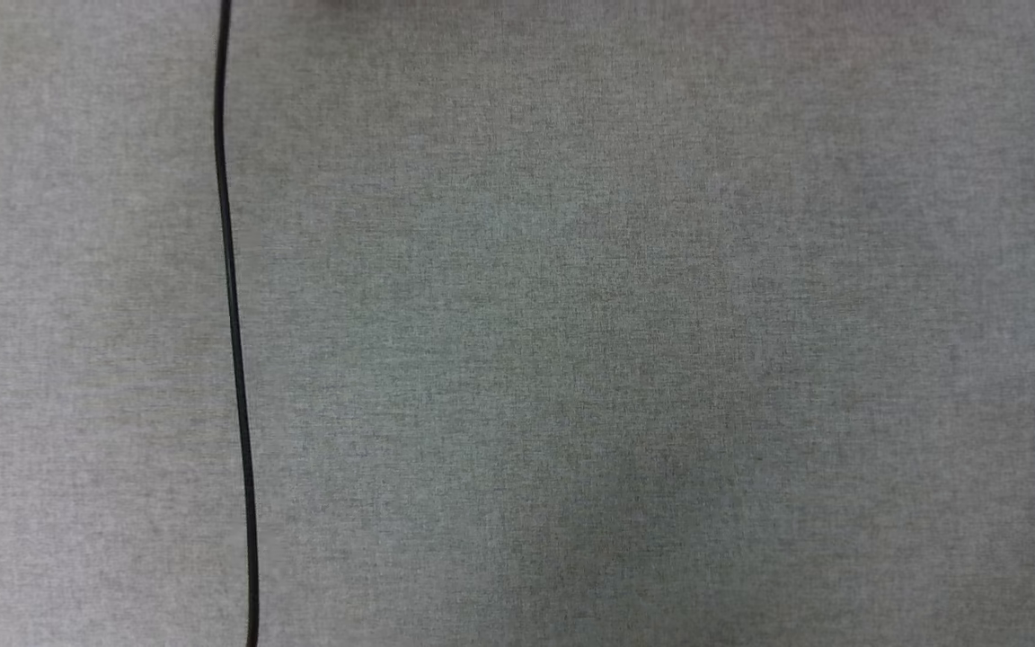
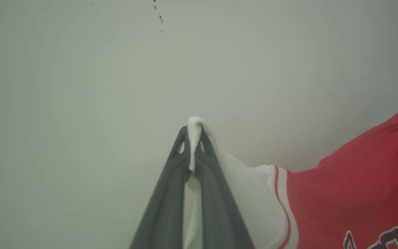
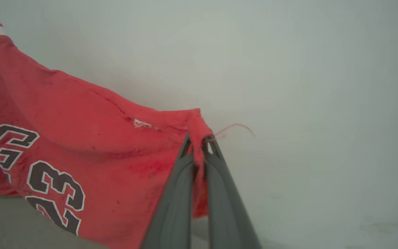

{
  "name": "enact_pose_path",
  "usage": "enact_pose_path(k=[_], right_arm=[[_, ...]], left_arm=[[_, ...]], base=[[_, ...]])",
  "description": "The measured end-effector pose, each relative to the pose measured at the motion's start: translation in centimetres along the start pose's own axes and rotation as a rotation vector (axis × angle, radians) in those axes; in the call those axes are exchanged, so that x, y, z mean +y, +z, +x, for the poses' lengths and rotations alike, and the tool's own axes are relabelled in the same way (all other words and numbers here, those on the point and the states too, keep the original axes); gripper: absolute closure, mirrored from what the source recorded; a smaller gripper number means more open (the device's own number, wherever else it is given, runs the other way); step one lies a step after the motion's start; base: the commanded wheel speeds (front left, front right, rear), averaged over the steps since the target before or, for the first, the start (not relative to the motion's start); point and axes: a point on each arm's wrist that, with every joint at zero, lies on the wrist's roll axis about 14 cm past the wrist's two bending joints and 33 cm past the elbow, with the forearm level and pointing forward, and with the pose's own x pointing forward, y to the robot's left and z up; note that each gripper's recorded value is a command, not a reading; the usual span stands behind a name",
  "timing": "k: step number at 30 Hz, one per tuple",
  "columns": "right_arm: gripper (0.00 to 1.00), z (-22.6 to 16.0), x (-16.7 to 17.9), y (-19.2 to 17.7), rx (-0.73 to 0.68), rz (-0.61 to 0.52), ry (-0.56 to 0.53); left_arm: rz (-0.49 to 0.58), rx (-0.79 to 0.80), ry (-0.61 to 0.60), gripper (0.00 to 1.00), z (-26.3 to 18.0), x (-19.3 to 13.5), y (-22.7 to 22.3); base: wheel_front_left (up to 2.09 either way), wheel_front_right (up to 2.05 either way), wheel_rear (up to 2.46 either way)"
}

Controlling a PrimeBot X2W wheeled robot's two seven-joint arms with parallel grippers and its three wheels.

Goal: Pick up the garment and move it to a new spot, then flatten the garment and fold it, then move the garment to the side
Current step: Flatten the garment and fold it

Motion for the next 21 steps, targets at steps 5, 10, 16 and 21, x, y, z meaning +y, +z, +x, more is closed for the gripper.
enact_pose_path(k=[5,10,16,21], right_arm=[[1.00,-1.6,1.6,-3.6,0.066,0.038,0.043],[1.00,-4.0,3.6,-7.0,0.139,0.077,0.091],[1.00,-8.1,5.9,-9.7,0.199,0.138,0.142],[1.00,-12.0,8.1,-11.3,0.250,0.186,0.187]], left_arm=[[-0.059,0.078,0.000,1.00,-3.4,-1.1,-3.4],[-0.112,0.124,0.018,1.00,-7.3,-2.5,-5.2],[-0.172,0.210,0.032,1.00,-13.6,-4.9,-6.9],[-0.219,0.284,0.035,1.00,-19.1,-7.2,-7.2]], base=[[0.00,0.00,0.00],[0.00,0.00,0.00],[0.00,0.00,0.00],[0.00,0.00,0.00]])
